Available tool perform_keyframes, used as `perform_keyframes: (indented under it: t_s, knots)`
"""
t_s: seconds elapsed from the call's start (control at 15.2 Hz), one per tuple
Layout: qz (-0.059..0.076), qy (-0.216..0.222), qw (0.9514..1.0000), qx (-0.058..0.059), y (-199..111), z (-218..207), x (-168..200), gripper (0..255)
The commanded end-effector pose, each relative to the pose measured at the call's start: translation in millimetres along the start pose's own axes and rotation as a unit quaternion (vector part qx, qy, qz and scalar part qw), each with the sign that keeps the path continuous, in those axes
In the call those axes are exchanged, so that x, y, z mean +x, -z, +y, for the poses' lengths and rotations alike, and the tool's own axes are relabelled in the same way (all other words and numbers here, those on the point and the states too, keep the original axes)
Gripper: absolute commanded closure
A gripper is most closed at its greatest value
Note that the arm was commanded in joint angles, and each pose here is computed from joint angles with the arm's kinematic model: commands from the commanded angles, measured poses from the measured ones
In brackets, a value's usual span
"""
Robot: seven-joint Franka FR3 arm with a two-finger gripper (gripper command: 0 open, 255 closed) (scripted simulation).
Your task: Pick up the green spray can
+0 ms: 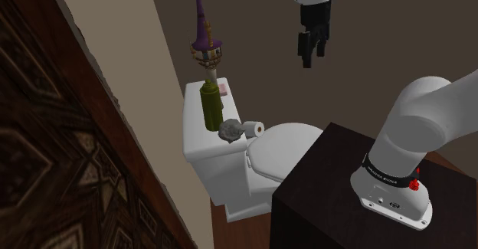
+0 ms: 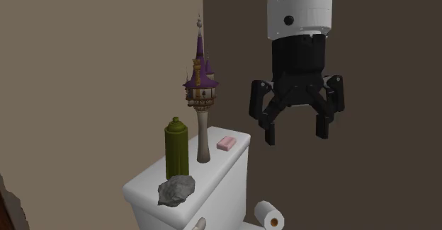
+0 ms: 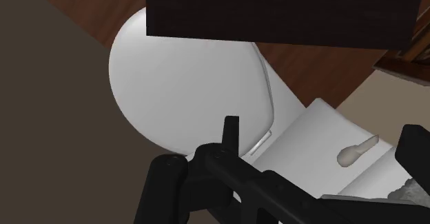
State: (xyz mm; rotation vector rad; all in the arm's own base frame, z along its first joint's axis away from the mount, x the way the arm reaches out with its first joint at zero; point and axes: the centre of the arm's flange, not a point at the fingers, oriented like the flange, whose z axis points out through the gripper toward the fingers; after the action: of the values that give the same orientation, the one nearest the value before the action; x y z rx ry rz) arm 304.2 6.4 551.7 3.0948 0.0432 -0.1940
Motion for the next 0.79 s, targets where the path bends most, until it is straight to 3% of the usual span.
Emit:
perform_keyframes:
  t_s: [0.0,0.33,0.73]
  knots:
    - [0.0,0.0,1.0,0.0,0,0,0,0]
    - [0.056,-0.047,0.9973,-0.011,-14,-57,19,0]
    - [0.123,-0.103,0.9868,-0.024,-30,-123,52,0]
